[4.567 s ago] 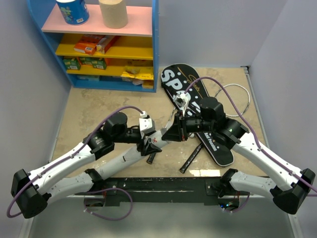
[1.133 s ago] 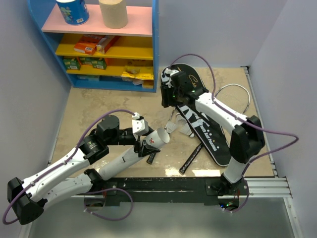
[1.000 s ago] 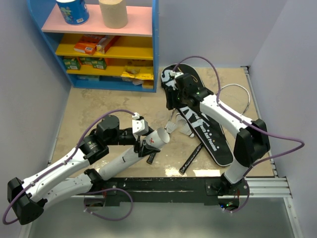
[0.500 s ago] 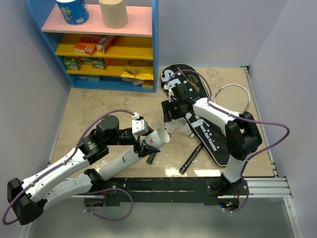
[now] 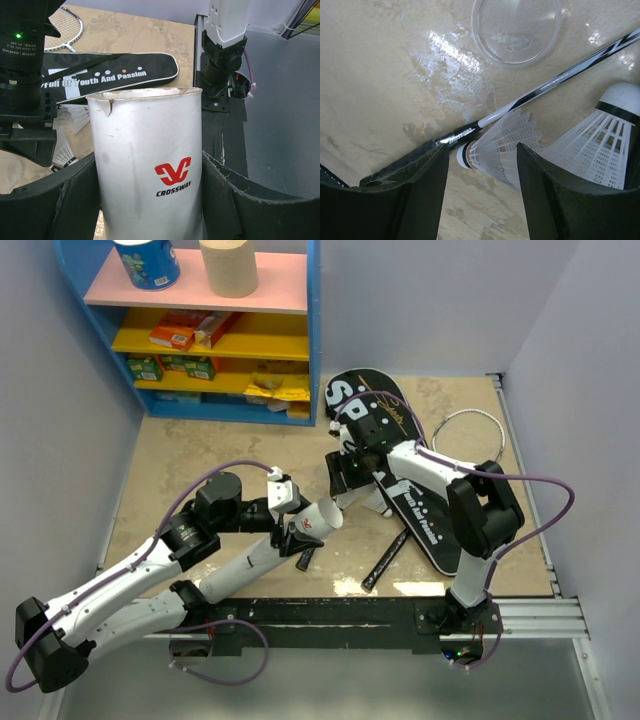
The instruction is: Pack up the badminton gear
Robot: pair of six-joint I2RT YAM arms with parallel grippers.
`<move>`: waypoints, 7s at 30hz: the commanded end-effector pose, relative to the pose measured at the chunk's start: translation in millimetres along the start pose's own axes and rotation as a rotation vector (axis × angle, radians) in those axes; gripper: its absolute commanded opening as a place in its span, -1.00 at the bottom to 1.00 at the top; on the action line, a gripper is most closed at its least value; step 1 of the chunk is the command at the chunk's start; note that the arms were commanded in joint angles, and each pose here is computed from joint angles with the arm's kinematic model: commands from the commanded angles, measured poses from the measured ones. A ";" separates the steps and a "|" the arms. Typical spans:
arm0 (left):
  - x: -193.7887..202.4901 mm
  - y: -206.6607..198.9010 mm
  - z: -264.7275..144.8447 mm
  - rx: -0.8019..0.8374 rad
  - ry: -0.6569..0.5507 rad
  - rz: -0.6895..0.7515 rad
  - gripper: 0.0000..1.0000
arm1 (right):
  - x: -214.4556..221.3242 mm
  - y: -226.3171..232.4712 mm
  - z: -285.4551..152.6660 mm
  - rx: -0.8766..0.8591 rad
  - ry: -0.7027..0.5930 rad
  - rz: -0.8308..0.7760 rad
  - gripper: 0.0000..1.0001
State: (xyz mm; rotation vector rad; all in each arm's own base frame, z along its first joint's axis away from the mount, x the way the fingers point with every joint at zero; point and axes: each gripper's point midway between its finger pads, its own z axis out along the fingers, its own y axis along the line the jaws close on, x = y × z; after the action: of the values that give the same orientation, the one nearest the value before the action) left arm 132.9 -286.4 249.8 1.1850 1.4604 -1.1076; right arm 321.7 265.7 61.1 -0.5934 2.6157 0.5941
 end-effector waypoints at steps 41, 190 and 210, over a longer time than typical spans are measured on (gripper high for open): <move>-2.1 49.7 3.1 -0.222 -0.032 -0.071 -0.91 | -61.5 111.1 -287.0 -0.252 -0.605 -0.106 -1.00; -43.3 18.5 -25.5 -0.126 -0.200 0.029 -0.91 | 38.7 -76.8 -54.5 0.678 -0.166 0.437 -0.95; -35.2 23.6 -20.1 -0.130 -0.170 0.009 -0.91 | -15.5 14.7 -188.4 0.267 -0.373 0.285 -1.00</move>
State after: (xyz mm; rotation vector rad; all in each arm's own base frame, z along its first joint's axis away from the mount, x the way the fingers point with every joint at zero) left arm 157.3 -265.6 261.7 0.9911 1.4463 -1.0507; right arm 290.1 178.1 172.4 0.1144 2.4520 0.1925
